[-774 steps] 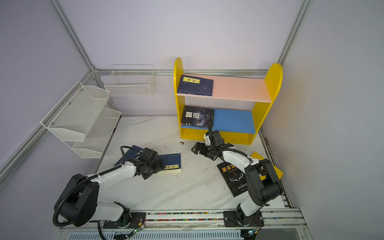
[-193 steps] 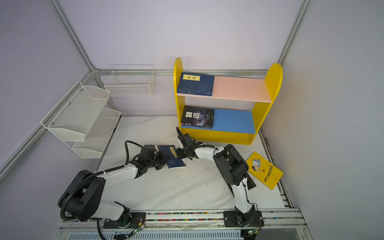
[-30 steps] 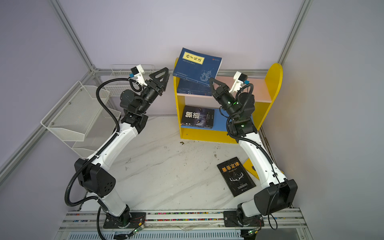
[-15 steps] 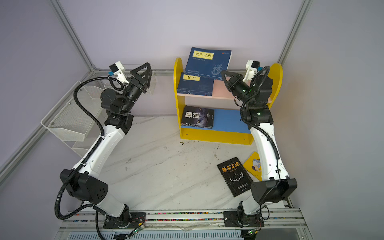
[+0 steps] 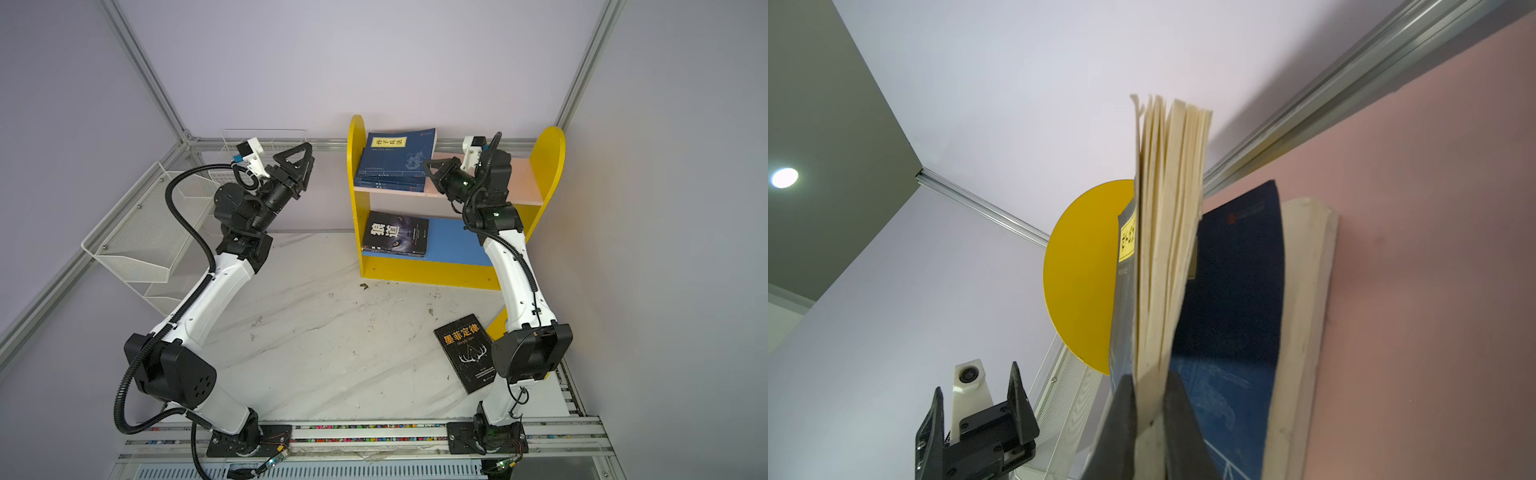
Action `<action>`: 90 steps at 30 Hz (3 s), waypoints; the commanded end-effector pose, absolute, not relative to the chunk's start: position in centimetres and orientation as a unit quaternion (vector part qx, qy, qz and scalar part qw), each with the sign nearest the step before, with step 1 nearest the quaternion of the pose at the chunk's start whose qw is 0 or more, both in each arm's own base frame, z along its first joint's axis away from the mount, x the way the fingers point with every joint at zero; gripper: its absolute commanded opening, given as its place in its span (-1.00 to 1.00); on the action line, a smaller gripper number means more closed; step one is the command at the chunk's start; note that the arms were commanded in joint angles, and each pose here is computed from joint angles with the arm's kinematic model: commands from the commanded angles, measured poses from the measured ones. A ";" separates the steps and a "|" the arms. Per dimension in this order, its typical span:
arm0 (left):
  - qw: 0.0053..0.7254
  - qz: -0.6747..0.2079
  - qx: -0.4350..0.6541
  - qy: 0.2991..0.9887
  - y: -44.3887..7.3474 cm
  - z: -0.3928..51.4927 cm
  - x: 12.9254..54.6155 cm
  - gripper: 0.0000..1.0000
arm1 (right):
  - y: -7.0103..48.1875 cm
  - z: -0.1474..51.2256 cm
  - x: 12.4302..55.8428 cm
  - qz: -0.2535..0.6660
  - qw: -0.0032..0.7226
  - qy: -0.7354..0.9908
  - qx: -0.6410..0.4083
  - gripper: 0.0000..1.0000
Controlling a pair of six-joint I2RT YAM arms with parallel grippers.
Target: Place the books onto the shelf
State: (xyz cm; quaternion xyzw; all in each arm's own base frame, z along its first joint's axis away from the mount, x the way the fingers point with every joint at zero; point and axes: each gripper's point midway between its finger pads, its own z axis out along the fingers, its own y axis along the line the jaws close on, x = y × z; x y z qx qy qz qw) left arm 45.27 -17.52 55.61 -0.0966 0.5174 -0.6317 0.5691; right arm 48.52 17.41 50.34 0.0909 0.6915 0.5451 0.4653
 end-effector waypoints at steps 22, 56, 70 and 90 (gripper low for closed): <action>0.568 -0.649 -0.097 0.497 -17.0 56.2 44.4 0.38 | 19.2 49.8 48.3 0.512 0.469 0.717 0.061 -0.72; 0.545 -0.673 -0.110 0.488 -16.5 55.2 45.7 0.43 | 18.8 46.7 49.5 0.318 0.510 0.796 0.070 -0.17; 0.538 -0.676 -0.116 0.491 -16.2 54.4 46.0 0.44 | 17.7 47.1 49.8 0.271 0.534 0.798 0.069 0.13; 0.512 -0.462 0.025 0.724 -18.5 41.6 40.3 0.96 | 11.9 45.8 38.3 0.209 0.580 0.785 0.058 0.70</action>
